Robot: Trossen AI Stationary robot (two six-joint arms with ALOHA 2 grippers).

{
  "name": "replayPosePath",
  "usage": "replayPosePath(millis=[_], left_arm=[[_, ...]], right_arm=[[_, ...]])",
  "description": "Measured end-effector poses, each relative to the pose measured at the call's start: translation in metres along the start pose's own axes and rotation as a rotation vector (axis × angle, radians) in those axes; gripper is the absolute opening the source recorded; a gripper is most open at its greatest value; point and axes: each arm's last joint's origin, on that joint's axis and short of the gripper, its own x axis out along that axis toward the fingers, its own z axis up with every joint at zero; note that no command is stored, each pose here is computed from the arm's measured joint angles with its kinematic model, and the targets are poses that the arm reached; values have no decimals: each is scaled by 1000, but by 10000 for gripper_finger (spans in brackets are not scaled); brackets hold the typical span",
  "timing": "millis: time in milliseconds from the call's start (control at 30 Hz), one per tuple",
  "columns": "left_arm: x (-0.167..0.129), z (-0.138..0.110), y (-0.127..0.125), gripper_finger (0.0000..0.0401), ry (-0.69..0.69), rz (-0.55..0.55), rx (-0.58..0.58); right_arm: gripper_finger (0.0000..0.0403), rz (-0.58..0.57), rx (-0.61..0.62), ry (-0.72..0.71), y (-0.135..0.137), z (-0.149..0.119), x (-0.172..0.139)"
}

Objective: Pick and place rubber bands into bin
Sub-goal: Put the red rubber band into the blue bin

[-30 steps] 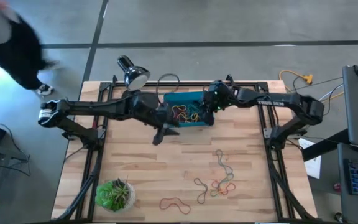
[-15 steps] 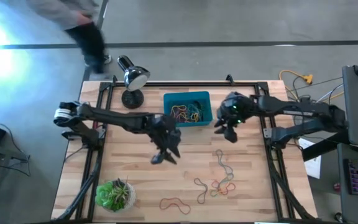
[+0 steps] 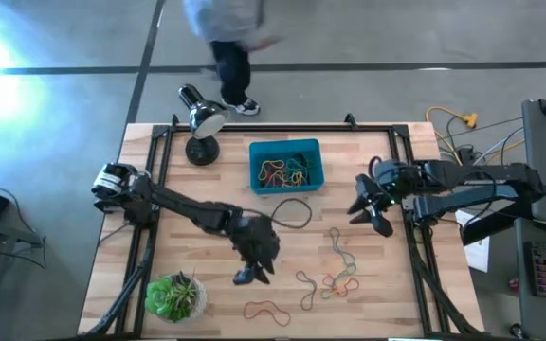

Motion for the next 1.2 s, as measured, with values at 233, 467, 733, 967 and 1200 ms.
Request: replayPosePath(millis=[233, 467, 733, 967, 1200], left_arm=[[30, -5, -19, 148, -45, 158, -8], [70, -18, -17, 148, 37, 170, -1], [103, -33, -21, 148, 117, 156, 67], [112, -42, -27, 148, 139, 213, 216], [115, -47, -24, 148, 158, 247, 279]], right_arm=[[125, 12, -80, 4, 3, -12, -8], [123, 13, -140, -5, 4, -14, -12], [120, 11, -138, 10, 4, -16, -12], [118, 3, -120, 61, 2, -22, -11], [108, 3, -120, 60, 2, -22, -11]])
